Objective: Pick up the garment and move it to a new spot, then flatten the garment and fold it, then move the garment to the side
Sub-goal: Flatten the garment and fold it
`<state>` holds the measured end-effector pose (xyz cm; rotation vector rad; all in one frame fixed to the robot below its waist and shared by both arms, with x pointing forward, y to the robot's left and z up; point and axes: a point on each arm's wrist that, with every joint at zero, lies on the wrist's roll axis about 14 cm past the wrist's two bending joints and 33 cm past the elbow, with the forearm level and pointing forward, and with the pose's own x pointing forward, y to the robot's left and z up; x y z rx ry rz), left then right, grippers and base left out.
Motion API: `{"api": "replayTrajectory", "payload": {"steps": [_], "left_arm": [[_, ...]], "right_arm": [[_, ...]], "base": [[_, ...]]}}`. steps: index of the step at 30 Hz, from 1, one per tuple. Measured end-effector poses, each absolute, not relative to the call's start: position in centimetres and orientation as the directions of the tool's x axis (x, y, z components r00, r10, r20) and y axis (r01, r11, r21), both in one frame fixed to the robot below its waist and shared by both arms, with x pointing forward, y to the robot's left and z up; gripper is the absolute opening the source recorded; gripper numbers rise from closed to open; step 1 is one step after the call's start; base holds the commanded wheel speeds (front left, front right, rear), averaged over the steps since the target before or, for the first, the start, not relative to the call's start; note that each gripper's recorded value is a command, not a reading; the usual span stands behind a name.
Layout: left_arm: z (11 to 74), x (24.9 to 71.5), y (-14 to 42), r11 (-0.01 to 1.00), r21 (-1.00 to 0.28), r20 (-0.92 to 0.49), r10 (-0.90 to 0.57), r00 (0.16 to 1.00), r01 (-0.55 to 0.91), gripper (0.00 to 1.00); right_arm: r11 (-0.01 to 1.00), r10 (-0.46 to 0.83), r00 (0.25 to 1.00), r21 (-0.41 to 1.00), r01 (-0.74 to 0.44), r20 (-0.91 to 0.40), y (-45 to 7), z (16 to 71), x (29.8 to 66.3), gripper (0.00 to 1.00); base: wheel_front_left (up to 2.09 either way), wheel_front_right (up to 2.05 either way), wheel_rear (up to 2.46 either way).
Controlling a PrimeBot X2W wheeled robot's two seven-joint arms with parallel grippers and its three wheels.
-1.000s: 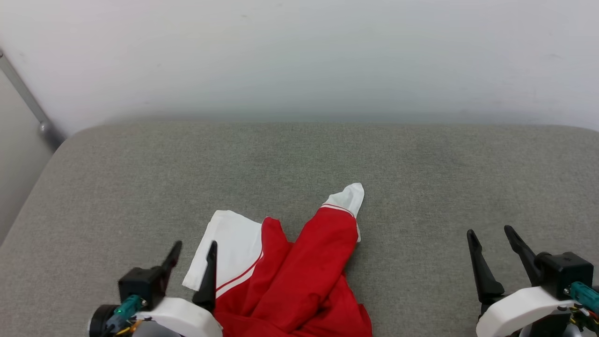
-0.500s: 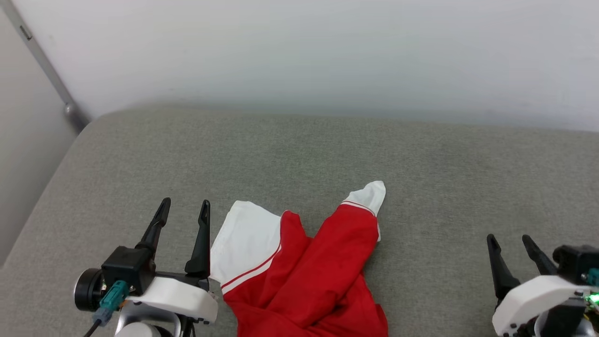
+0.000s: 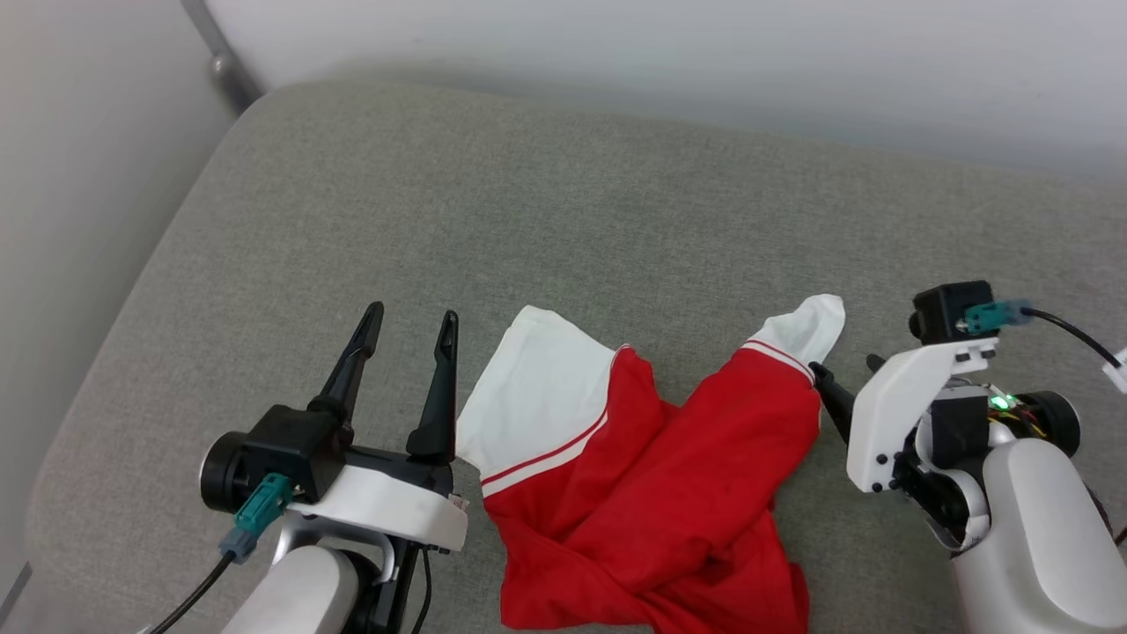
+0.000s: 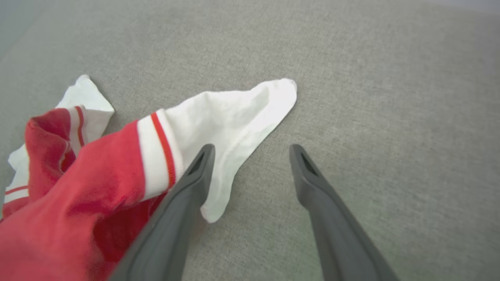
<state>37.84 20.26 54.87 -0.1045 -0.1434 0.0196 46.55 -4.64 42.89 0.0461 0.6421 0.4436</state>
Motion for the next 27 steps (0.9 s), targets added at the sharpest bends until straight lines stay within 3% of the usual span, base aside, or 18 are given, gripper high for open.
{"api": "replayTrajectory", "payload": {"steps": [6,11,12,13,14,20,27], "left_arm": [[53.0,38.2,21.1,0.995,-0.094,0.089,0.046,0.995,-0.037,1.00],[51.9,38.4,21.4,0.994,-0.098,0.059,0.052,0.997,-0.046,1.00],[51.9,38.4,21.4,0.994,-0.097,0.057,0.054,0.997,-0.048,1.00],[51.8,38.5,21.4,0.994,-0.095,0.055,0.053,0.997,-0.047,1.00],[51.7,38.6,21.4,0.994,-0.096,0.054,0.050,0.997,-0.045,1.00],[51.7,38.5,21.2,0.995,-0.092,0.056,0.042,0.998,-0.036,1.00],[51.5,38.0,20.2,0.996,-0.093,0.054,0.010,0.999,-0.005,1.00]], "right_arm": [[0.860,0.445,0.511,0.191,-0.474,-0.735,-2.0,38.3,45.5,1.00],[0.851,0.441,0.432,0.213,-0.481,-0.787,-1.7,36.6,45.2,1.00],[0.851,0.440,0.428,0.214,-0.480,-0.789,-1.7,36.5,45.3,0.78],[0.850,0.444,0.427,0.220,-0.478,-0.788,-1.7,36.5,45.3,0.31],[0.850,0.448,0.430,0.224,-0.477,-0.784,-1.7,36.6,45.3,0.00],[0.851,0.448,0.519,0.170,-0.496,-0.728,-2.7,38.7,46.2,0.00],[0.905,0.367,0.666,0.082,-0.418,-0.650,-9.0,42.4,46.4,0.00]], "base": [[0.00,0.00,0.00],[0.00,0.00,0.00],[0.00,0.00,0.00],[0.00,0.00,0.00],[0.00,0.00,0.00],[0.00,0.00,0.00],[0.00,0.00,0.00]]}}
